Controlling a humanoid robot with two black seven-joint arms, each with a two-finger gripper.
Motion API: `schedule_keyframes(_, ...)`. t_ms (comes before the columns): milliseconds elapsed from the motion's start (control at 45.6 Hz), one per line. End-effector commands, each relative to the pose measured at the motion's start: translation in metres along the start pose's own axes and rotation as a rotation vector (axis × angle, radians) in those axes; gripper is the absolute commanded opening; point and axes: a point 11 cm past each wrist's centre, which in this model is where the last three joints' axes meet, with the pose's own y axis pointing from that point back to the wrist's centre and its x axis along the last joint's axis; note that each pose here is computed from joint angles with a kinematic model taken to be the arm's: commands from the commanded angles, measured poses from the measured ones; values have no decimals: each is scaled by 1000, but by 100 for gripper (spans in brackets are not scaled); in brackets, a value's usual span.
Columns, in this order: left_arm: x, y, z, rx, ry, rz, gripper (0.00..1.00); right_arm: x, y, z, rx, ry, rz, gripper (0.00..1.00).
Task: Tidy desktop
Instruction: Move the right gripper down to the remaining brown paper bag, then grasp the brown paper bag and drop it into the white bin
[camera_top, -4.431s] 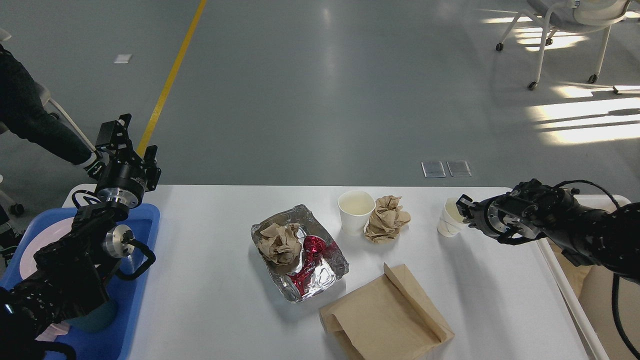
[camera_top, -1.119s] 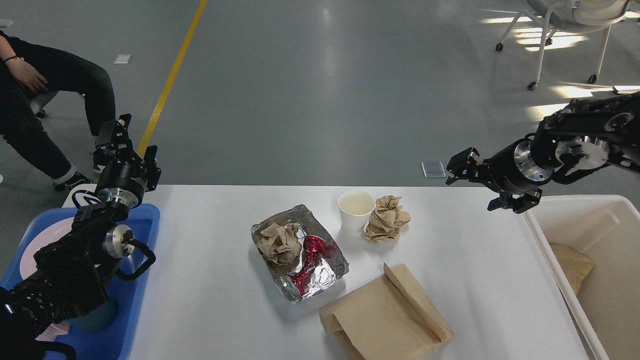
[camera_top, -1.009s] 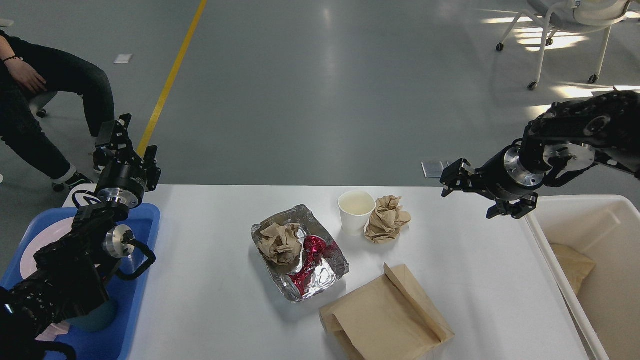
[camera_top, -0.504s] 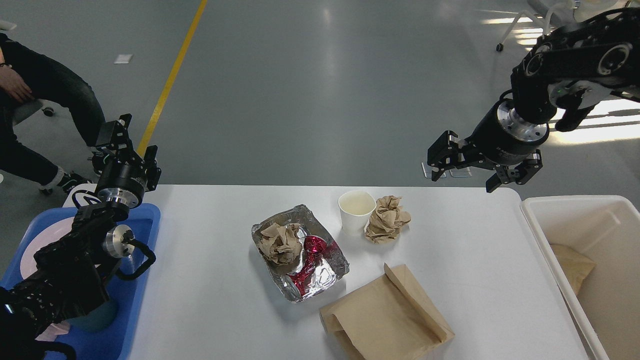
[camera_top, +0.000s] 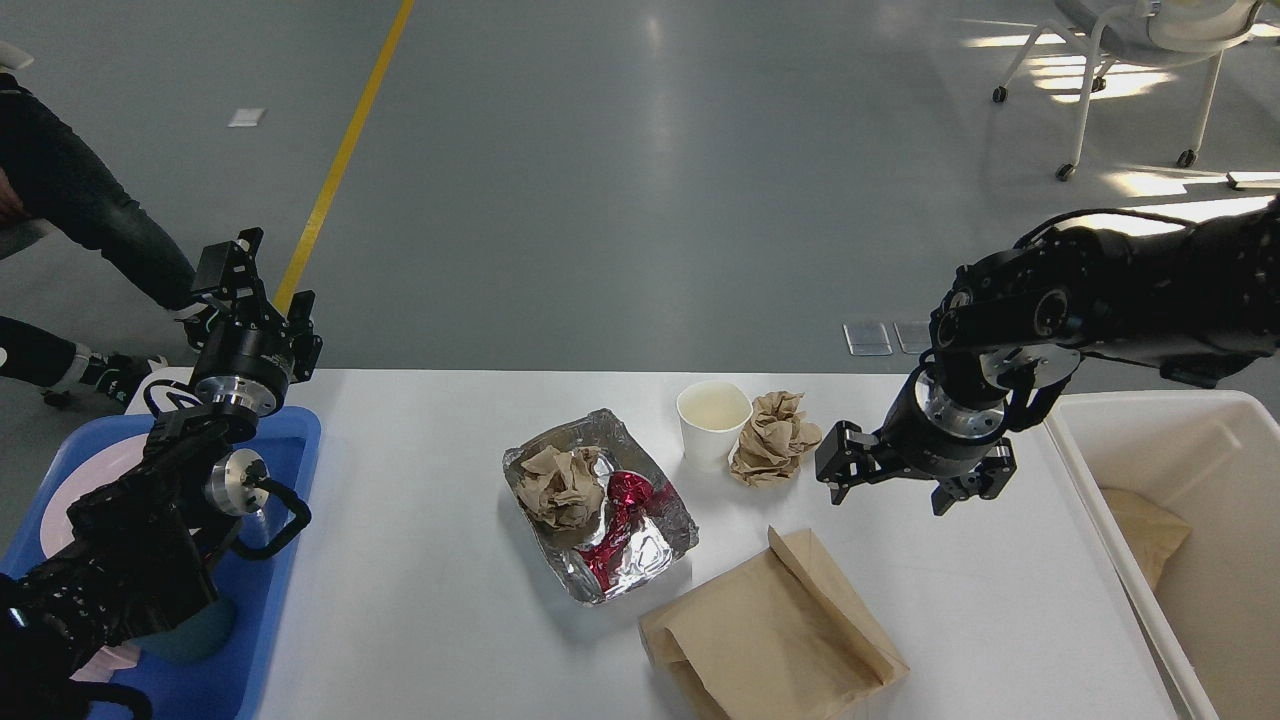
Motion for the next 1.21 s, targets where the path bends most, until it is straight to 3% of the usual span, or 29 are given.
schedule_keyframes(0, 0, 0, 0, 0, 0, 0, 97, -15, -23, -15, 2, 119, -28, 100)
schedule_keyframes(307, 0, 0, 0, 0, 0, 0, 97, -31, -60, -40, -17, 283, -55, 100)
schedule_keyframes(614, 0, 0, 0, 0, 0, 0, 97, -36, -100, -31, -14, 249, 18, 97)
schedule_keyframes(680, -1, 0, 0, 1, 1, -1, 97, -35, -102, -31, -5, 236, 53, 81)
schedule_keyframes(812, -1, 0, 0, 1, 1, -1, 97, -37, -105, -25, -11, 228, 54, 30)
schedule_keyframes(877, 0, 0, 0, 0, 0, 0, 97, -37, -106, -22, -15, 221, 53, 15)
schedule_keyframes(1009, 0, 0, 0, 0, 0, 0, 97, -37, -110, -16, -15, 202, 62, 0)
schedule_keyframes(1184, -1, 0, 0, 1, 1, -1, 97, -33, -105, -4, -6, 157, 67, 0)
